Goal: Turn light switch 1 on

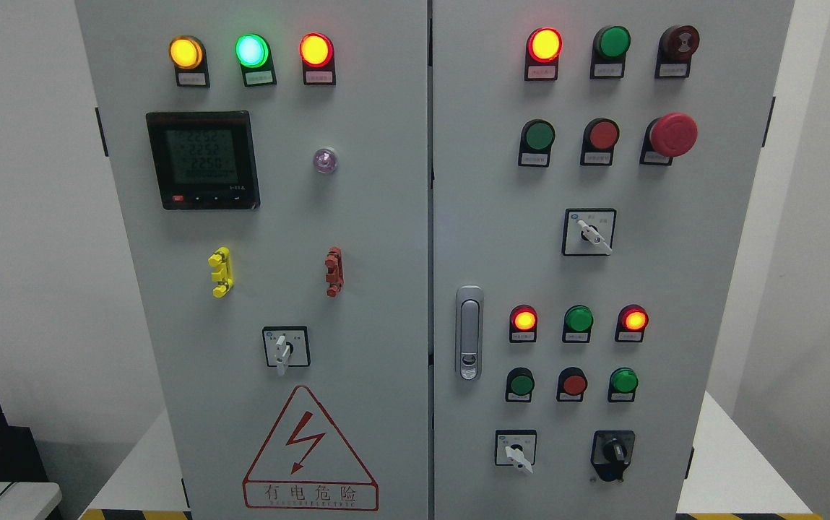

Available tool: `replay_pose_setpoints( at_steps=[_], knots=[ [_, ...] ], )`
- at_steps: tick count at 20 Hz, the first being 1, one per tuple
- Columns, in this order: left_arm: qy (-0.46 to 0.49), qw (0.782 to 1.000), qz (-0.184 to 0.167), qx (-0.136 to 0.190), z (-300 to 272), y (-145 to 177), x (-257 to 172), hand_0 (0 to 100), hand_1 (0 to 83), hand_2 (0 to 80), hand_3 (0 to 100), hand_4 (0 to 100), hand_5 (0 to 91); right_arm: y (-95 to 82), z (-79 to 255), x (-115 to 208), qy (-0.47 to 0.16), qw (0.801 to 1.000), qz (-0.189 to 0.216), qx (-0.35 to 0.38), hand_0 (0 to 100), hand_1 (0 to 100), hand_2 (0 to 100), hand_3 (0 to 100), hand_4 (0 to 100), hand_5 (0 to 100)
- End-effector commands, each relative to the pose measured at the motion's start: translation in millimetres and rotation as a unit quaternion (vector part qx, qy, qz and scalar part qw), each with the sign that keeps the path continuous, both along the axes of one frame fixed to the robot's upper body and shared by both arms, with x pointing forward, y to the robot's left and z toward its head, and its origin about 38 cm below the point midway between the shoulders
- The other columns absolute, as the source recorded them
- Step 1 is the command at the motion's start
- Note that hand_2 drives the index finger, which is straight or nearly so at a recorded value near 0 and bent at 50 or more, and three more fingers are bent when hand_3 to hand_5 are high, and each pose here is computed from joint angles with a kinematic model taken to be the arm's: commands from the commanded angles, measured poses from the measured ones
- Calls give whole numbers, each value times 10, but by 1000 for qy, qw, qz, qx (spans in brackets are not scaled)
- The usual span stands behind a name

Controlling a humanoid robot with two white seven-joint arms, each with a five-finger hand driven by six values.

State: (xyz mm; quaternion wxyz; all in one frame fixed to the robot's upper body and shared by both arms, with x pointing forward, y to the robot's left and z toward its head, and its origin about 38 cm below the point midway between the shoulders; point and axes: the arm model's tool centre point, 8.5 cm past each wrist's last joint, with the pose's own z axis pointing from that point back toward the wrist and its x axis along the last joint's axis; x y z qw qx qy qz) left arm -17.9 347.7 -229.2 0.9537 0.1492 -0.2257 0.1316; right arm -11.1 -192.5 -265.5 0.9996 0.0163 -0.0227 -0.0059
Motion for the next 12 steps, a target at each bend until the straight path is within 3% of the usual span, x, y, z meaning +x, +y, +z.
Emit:
replay_pose_setpoints(
  at_steps=[1,9,12],
  knots=[
    [-158,978,38,130,748,936,690,445,167,144,324,393,0,10,0,-1,0,1000,-3,2,120,389,0,0,0,0],
    [-307,926,3,219,1770,1363,1356,460,201,231,441,481,2,10,0,-1,0,1000,-3,2,120,389,0,0,0,0],
    [-353,905,-28,236,2131,1372,1569,468,199,250,490,537,85,10,0,-1,0,1000,-3,2,120,389,0,0,0,0]
  ],
)
